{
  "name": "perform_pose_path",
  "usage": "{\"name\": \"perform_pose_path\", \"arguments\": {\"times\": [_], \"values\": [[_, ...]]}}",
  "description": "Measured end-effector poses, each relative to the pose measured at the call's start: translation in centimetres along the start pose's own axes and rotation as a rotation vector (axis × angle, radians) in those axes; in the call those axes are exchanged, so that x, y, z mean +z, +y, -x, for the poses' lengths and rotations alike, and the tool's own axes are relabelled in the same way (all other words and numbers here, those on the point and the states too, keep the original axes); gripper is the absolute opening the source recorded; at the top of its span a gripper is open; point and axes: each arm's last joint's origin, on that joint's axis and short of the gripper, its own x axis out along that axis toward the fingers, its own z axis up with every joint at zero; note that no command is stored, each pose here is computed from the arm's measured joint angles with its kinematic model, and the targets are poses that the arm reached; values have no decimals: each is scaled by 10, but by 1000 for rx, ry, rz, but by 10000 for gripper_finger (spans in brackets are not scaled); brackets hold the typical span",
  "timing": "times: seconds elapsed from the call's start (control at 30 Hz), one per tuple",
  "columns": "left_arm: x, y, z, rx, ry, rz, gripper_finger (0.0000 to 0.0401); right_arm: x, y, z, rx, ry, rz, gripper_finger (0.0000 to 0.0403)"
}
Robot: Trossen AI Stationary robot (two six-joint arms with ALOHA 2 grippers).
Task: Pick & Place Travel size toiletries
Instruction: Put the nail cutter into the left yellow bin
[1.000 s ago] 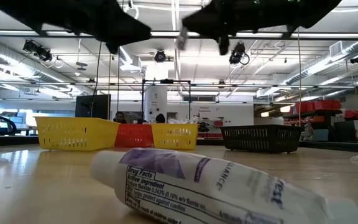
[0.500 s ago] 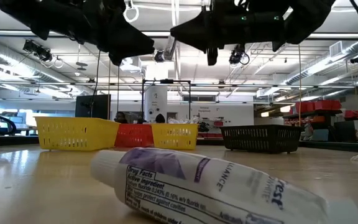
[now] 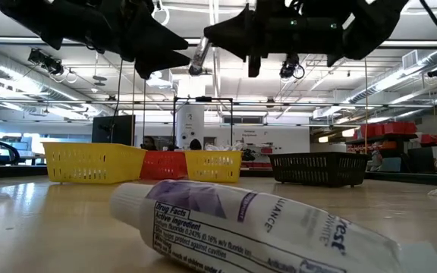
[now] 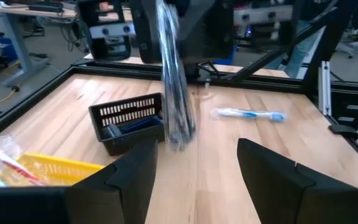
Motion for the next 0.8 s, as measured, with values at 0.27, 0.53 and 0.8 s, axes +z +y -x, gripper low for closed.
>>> {"name": "perform_pose_path", "arguments": {"times": [0.27, 0.53, 0.8], "values": [[0, 1, 0, 11, 1, 18, 229, -6, -2, -12, 9, -51, 6, 39], [0, 4, 0, 22, -1, 19, 227, -6, 0, -33, 30, -16, 36, 39], [-1, 4, 0, 25, 14, 8, 152, -4, -6, -34, 16, -21, 38, 39]]}}
